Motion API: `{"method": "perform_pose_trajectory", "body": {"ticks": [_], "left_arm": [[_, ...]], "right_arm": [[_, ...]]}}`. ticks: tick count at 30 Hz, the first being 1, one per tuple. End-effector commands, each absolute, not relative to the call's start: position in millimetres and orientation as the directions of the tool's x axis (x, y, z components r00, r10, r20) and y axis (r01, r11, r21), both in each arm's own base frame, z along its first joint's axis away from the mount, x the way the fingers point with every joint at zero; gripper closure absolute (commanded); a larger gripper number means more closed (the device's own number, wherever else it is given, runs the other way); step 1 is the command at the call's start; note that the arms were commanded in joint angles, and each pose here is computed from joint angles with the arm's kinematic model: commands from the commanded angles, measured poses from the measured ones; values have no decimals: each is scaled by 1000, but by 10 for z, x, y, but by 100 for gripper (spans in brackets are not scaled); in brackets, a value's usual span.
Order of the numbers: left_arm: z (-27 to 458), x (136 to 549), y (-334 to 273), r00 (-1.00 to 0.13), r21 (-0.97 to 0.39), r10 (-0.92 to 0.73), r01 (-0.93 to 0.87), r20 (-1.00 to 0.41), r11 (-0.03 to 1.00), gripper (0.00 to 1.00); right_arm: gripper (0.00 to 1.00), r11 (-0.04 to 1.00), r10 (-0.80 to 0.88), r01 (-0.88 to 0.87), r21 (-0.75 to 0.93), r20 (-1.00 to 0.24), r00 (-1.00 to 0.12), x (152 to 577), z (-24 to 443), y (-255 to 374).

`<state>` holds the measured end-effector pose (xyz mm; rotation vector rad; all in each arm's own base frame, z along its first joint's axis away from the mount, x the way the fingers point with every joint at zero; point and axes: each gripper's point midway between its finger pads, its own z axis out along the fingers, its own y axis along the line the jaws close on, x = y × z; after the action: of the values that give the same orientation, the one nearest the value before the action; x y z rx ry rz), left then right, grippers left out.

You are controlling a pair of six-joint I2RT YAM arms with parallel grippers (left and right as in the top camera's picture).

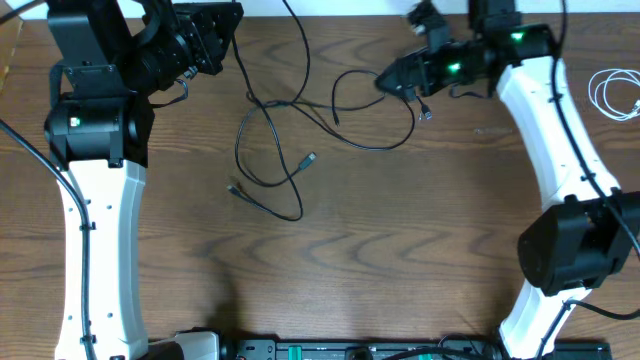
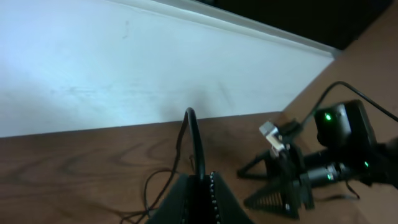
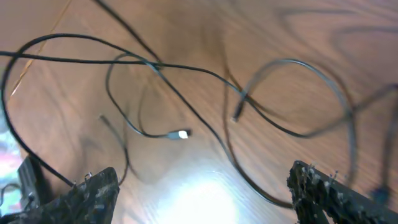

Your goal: Untangle cables

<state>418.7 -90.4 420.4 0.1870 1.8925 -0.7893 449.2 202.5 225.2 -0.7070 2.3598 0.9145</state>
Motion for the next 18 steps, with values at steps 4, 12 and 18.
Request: {"method": "perform_pose_trajectory", "body": {"ticks": [4,12,18], "left_arm": [[4275,4220,-837,-438,-431,-236,426,-868,796,92],[4111,4231,-799,-489,-453,-242,375,-838,809,92],[3936,4268,-728,-540,-483,-273,295,-796,825,93]], "right_arm": [[15,585,-318,-653,480,-605,-730,4340,2230,2323],[15,549,-366,-681,485,-593,-717,4168,2210,2575],[15,595,-388,-666,450,-564,-729,4119,2126,2695]]}}
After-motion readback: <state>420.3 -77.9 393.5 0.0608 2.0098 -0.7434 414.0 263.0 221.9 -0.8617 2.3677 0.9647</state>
